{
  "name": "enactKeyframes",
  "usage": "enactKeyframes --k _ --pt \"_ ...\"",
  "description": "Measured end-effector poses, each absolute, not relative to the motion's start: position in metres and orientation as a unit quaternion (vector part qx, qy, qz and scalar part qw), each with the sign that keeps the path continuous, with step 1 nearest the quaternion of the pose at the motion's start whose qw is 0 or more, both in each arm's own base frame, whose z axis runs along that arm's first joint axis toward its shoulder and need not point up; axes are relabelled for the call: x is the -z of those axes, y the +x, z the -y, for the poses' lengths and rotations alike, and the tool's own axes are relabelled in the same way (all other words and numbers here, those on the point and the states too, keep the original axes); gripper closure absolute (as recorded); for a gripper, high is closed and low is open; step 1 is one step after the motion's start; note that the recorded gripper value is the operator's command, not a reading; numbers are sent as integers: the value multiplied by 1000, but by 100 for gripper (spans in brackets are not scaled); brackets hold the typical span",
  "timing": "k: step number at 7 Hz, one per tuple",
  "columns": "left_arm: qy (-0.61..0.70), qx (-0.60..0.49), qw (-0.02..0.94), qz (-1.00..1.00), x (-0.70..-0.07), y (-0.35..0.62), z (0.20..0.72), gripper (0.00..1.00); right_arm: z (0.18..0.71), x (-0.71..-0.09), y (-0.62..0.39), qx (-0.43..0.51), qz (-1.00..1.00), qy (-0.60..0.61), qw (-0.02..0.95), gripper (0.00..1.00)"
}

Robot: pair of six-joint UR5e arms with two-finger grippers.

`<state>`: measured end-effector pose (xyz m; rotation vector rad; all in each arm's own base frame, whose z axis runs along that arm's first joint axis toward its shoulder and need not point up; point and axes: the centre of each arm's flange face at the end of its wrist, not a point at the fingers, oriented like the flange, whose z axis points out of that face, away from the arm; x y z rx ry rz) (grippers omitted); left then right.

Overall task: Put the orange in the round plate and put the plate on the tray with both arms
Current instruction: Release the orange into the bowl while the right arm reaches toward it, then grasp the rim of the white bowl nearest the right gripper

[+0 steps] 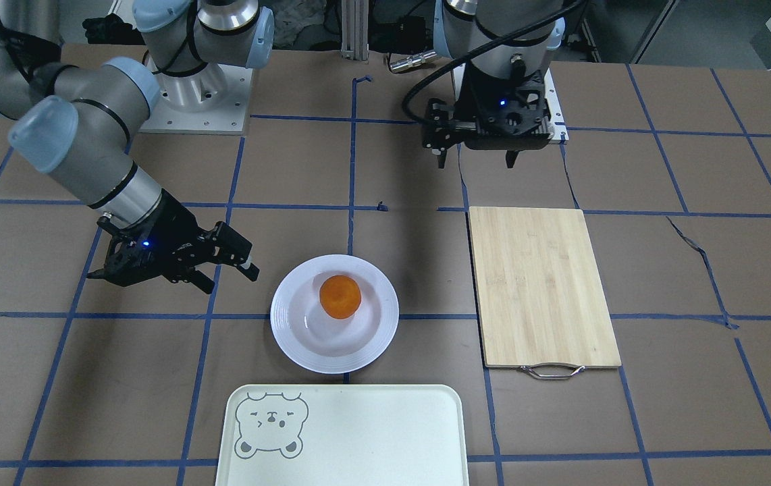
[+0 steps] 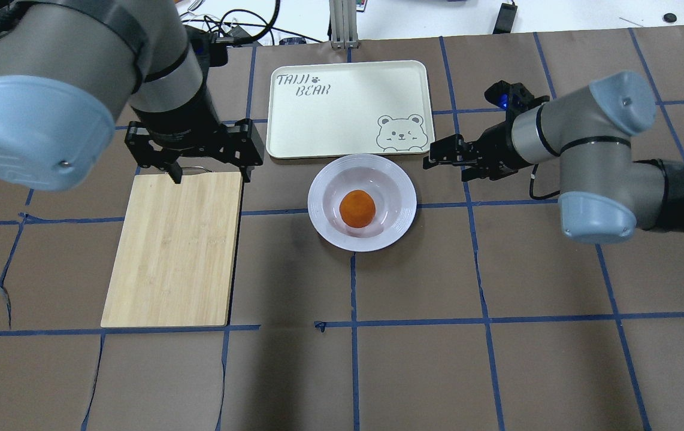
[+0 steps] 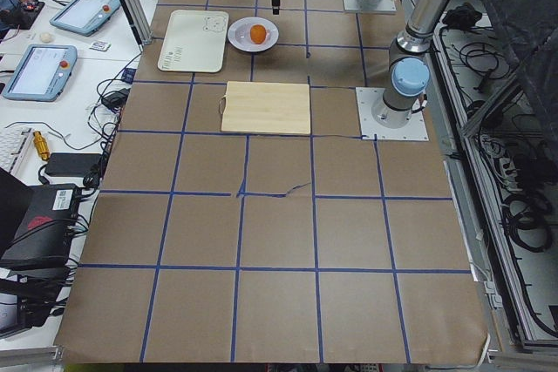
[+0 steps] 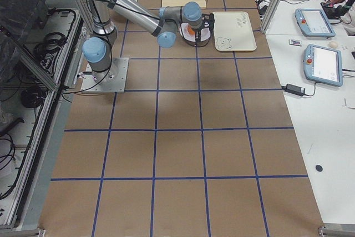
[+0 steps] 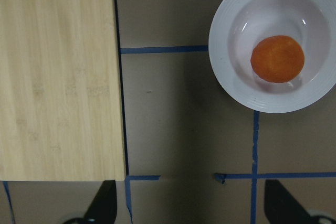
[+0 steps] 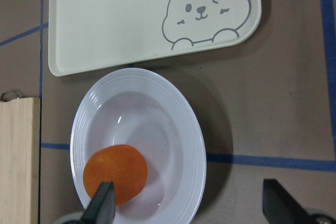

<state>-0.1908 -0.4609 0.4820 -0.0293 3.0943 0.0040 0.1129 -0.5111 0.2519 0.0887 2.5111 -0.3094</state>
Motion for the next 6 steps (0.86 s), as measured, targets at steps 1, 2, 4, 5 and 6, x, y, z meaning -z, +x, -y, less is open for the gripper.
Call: enactKeyframes --k 1,2,4,5,6 --pt "-18 19 23 -999 -491 -173 465 0 504 -224 118 117 -935 31 334 0" --pt "-21 33 23 -999 -496 -167 468 0 501 -206 123 115 -922 27 368 0" --pt "-23 41 21 -999 -498 -164 470 0 500 -182 129 112 -909 10 402 1" --pt "-23 42 20 -999 -498 -163 470 0 497 -172 130 110 -907 -1 406 3" --pt "-24 42 20 -999 -498 -162 471 0 495 -163 131 104 -905 -5 413 6"
